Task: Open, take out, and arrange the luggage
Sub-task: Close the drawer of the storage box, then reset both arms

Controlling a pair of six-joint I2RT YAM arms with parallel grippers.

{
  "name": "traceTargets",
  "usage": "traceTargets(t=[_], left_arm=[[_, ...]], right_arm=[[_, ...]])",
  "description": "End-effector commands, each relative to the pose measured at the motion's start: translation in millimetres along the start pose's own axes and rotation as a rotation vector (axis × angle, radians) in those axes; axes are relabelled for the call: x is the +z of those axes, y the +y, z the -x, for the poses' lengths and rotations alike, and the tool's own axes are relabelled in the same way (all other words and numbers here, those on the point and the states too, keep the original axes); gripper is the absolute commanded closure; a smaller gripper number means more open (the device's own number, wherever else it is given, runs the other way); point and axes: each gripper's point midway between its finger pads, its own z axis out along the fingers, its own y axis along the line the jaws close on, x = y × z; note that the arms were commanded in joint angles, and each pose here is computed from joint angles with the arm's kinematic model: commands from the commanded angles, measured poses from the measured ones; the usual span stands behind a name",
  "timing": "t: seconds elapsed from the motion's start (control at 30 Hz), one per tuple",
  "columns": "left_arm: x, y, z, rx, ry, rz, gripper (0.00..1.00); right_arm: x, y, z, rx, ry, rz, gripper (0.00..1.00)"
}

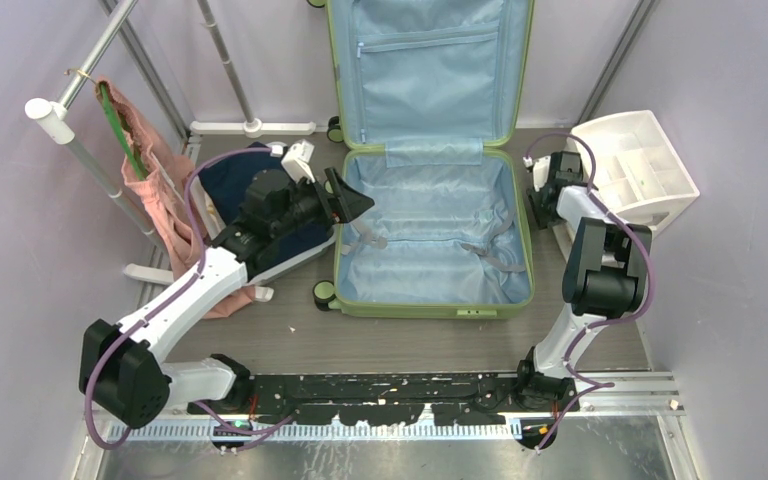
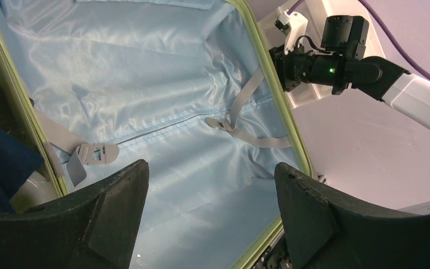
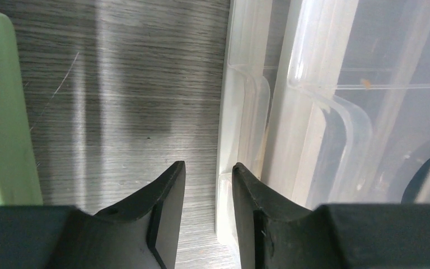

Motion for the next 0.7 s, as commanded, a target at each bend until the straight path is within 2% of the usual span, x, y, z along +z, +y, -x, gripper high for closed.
traceTargets(t=[0.0, 0.1, 0.23, 0.3, 0.37, 0.4, 0.5, 0.57, 0.67], left_arm=[[-14.3, -17.7, 24.6, 0.048, -0.070, -0.032, 0.17], [-20.8, -27.9, 37.0, 0.082, -0.092, -0.043, 0.17], [-30.6, -37.7, 49.8, 0.123, -0.077, -0.038, 0.16], [-40.5, -50.8, 65.4, 0.155, -0.076, -0.042, 0.15], [-50.9, -56.7, 76.6, 0.199, -0.064, -0.021, 0.12], [-57.0, -59.8, 83.8, 0.213, -0.067, -0.007, 0.11], [-76.3, -67.6, 105.1, 0.231, -0.079, 0.040, 0.04], [-90.5, -74.6, 120.4, 0.244, -0.095, 0.067, 0.01], [-111.5, -88.1, 139.5, 0.263, -0.128, 0.087, 0.00]], right_arm=[[-46.7, -22.2, 36.6, 0.016, -0.097, -0.001, 0.56], [-85.7, -20.5, 48.4, -0.007, -0.126, 0.066, 0.53], [-154.1, -13.2, 75.8, -0.033, -0.254, 0.181, 0.42], [-185.9, -15.2, 90.5, -0.039, -0.330, 0.200, 0.30], [-216.3, -16.9, 104.9, -0.041, -0.405, 0.217, 0.09], [-232.7, -18.6, 113.4, -0.033, -0.450, 0.221, 0.01], [-276.0, -20.5, 135.2, 0.039, -0.576, 0.246, 0.00], [-301.3, -24.0, 148.2, 0.154, -0.655, 0.253, 0.00], [-337.6, -28.8, 162.0, 0.301, -0.759, 0.269, 0.00]])
